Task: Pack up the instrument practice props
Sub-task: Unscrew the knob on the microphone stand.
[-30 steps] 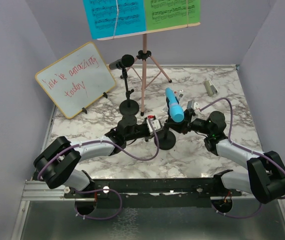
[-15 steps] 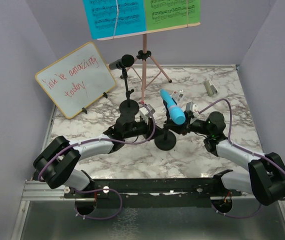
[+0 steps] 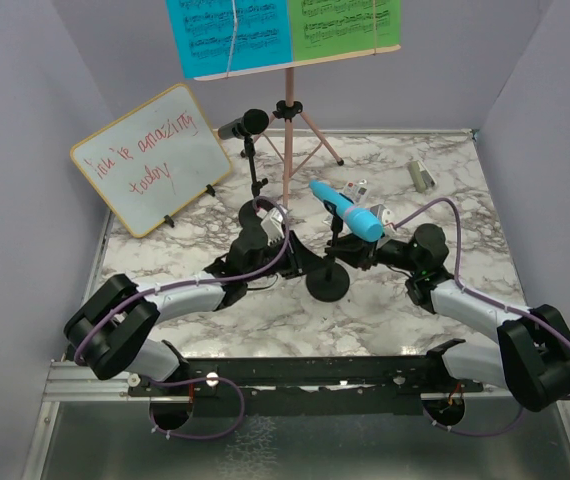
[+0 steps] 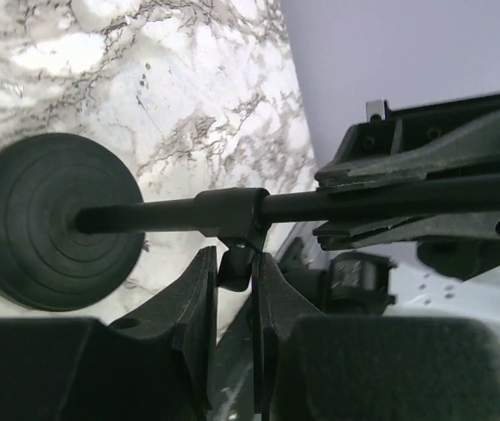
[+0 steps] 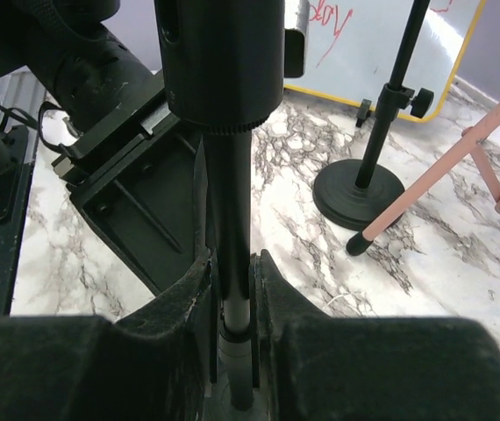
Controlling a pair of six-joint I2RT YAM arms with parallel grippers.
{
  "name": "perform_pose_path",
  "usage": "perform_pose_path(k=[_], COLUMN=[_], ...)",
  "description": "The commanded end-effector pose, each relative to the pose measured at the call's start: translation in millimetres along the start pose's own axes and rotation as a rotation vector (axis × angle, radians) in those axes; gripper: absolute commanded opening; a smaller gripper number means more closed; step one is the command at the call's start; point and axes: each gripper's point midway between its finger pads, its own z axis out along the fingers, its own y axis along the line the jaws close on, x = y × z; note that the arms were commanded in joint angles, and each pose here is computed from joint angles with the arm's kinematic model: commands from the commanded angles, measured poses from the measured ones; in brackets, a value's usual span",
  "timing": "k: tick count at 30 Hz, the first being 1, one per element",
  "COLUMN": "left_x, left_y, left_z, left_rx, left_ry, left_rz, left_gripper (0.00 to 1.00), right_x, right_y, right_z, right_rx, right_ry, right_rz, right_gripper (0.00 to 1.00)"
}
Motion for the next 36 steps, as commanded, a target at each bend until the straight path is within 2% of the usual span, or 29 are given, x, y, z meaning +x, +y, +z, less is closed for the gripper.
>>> perform_pose_path(k=[1, 7, 12, 15, 18, 23, 27, 30, 36], left_x=[-34.0, -42.2, -37.6, -36.8, -37.8, -40.9, -49.6, -55.2, -63.8], left_y=[-23.1, -9.1, 0.4, 2.8, 3.0, 5.9, 3.3, 0.1, -11.1], left_z=[-6.4, -15.8, -16.4, -18.2, -20.2, -28.5, -41.7, -54.2, -72.8], left_rx=[0.059, 0.045, 0.027, 0.023, 0.022, 0.021, 0.01, 0.006, 0.003], left_ry=[-0.183, -0.28, -0.283, -0.286, -0.281, -0.268, -0.306, -0.344, -0.372], left_rz=[-0.33, -0.474, -0.483, -0.437, -0.3, -0.097, 0.138, 0.332, 0.724], left_gripper=[0.0, 0.01, 0.15, 0.32, 0.45, 0.57, 0.74, 0.78, 0.77], right_x=[31.3, 32.8, 33.8, 33.9, 35.2, 34.3, 33.0, 32.6, 32.6], right_y=[13.5, 12.0, 11.1, 10.6, 9.2, 7.3, 7.3, 8.1, 10.2], right_z=[-1.0, -0.2, 0.6, 1.5, 1.8, 1.4, 1.5, 3.0, 5.5], right_rx=[-0.027, -0.016, -0.012, -0.01, -0.003, 0.011, 0.015, 0.005, -0.012], right_ry=[0.093, 0.097, 0.099, 0.1, 0.105, 0.107, 0.104, 0.103, 0.095], right_rz=[0.084, 0.079, 0.079, 0.08, 0.085, 0.08, 0.079, 0.087, 0.099], right_gripper=[0.0, 0.01, 0.0, 0.0, 0.01, 0.0, 0.0, 0.0, 0.01])
